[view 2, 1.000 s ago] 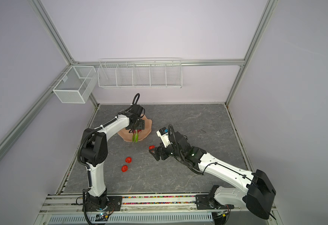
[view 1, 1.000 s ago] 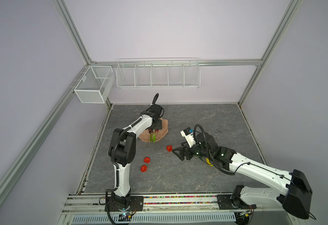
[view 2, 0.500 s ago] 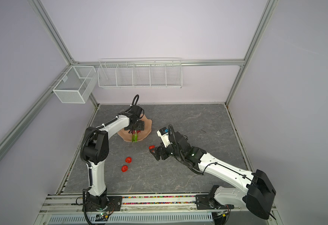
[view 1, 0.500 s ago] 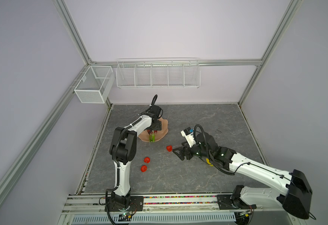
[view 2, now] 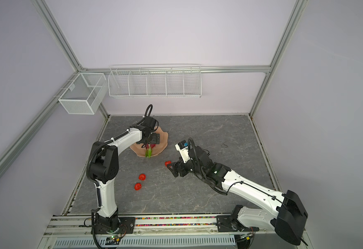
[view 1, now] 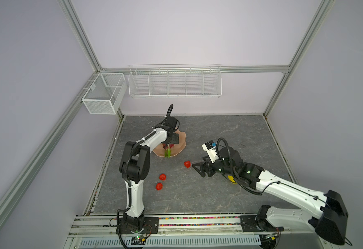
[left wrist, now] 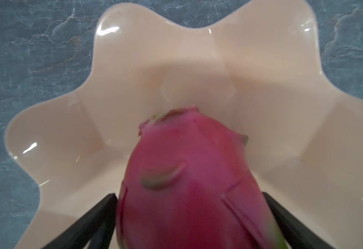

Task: Place and organize the fake fruits in the fruit bowl
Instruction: 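Lower the dragon fruit into the bowl and open the left gripper, then move the left gripper to the yellow fruit and grasp it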

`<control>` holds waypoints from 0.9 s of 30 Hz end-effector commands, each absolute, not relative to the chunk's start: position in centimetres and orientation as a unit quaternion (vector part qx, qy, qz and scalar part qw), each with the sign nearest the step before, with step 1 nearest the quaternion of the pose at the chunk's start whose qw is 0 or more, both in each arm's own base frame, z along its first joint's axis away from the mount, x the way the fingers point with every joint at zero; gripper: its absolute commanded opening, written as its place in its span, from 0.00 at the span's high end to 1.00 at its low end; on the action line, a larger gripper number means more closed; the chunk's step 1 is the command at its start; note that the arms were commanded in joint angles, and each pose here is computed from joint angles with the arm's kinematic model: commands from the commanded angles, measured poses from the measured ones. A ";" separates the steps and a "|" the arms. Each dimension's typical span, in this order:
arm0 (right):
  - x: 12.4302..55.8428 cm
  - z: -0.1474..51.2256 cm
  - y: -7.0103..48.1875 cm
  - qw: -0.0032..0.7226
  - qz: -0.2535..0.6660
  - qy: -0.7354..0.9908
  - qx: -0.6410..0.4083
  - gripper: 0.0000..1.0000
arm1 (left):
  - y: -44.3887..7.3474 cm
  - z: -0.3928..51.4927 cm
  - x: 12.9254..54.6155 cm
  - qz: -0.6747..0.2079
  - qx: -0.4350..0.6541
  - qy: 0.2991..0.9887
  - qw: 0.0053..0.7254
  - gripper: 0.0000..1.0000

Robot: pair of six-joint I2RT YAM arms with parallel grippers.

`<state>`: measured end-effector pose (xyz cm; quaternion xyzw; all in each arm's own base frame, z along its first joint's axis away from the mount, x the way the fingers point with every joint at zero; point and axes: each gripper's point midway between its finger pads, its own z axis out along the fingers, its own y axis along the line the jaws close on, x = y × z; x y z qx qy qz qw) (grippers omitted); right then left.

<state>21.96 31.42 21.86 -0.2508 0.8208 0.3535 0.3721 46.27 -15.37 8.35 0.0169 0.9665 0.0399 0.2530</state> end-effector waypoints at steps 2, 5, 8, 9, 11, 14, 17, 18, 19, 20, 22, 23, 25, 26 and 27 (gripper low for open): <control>21.5 21.2 30.8 0.372 0.341 0.824 -0.256 0.12 | -15.1 12.4 46.5 0.028 0.011 0.955 0.296 0.01; 21.5 21.0 30.3 0.375 0.339 0.827 -0.247 0.12 | -15.0 13.5 46.1 0.023 0.010 0.951 0.307 0.01; 21.6 20.1 29.5 0.374 0.333 0.835 -0.230 0.12 | -15.5 14.5 45.4 0.007 0.016 0.949 0.315 0.01; 21.7 19.6 29.0 0.372 0.330 0.839 -0.223 0.12 | -16.0 14.9 45.0 0.002 0.021 0.948 0.319 0.01; 21.9 18.7 28.2 0.366 0.321 0.847 -0.213 0.12 | -16.9 15.5 44.2 -0.006 0.029 0.946 0.324 0.01; 22.4 17.6 26.1 0.357 0.305 0.862 -0.192 0.12 | -19.1 16.0 42.7 -0.020 0.043 0.944 0.325 0.01; 22.9 16.5 22.7 0.348 0.285 0.881 -0.143 0.11 | -22.6 16.4 40.6 -0.040 0.066 0.941 0.329 0.01; 22.9 16.1 21.1 0.350 0.270 0.889 -0.121 0.11 | -24.1 16.6 39.7 -0.049 0.077 0.938 0.333 0.01; 22.9 15.7 19.4 0.351 0.253 0.896 -0.096 0.11 | -25.9 16.7 38.6 -0.062 0.093 0.935 0.336 0.01; 22.7 15.3 17.9 0.352 0.241 0.901 -0.075 0.11 | -27.6 16.6 37.7 -0.075 0.106 0.933 0.335 0.01; 21.9 14.3 14.9 0.347 0.218 0.912 -0.032 0.11 | -31.1 16.3 35.5 -0.105 0.123 0.930 0.331 0.01; 21.1 13.9 13.3 0.347 0.206 0.915 -0.008 0.11 | -33.1 15.9 34.3 -0.123 0.135 0.927 0.327 0.01; 19.6 13.2 11.2 0.347 0.194 0.917 0.024 0.11 | -36.8 15.4 32.1 -0.156 0.156 0.921 0.321 0.01; 18.7 13.0 10.2 0.350 0.192 0.916 0.039 0.11 | -38.9 15.1 30.9 -0.171 0.166 0.918 0.317 0.01; 17.9 12.8 9.6 0.351 0.194 0.915 0.048 0.11 | -40.7 14.7 29.9 -0.182 0.176 0.916 0.310 0.01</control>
